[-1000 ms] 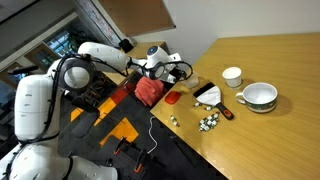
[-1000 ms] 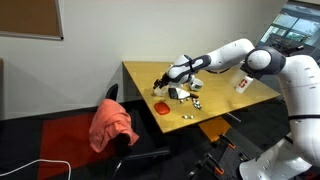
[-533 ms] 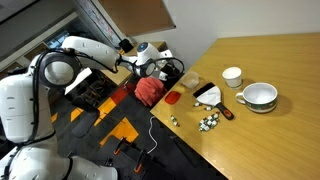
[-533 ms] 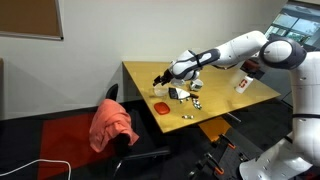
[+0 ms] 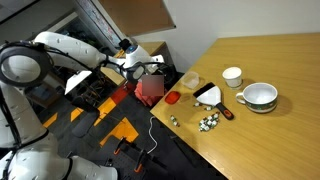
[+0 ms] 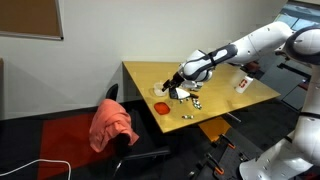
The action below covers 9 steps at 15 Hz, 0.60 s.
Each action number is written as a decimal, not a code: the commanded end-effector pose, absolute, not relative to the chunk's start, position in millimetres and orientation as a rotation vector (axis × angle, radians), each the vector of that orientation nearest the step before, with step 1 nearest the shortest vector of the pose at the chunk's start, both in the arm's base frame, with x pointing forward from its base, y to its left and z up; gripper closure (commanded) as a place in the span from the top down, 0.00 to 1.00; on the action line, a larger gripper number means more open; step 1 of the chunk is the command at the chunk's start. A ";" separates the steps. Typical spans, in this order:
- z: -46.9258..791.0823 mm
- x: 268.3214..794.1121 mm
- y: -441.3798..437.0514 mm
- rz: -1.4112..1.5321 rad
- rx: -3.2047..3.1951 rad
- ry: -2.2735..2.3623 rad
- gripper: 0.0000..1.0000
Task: Take the orange lid from the clear bowl and put it on the table then pour out the contents from bowl onto the table then put the bowl on the table and put the lid on the bowl
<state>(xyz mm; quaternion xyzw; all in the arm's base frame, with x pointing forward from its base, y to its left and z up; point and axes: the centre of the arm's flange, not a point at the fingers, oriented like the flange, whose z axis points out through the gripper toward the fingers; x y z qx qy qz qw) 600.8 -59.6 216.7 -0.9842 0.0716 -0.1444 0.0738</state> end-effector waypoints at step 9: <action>211.8 575.7 -61.5 -0.432 -3.054 0.278 1.00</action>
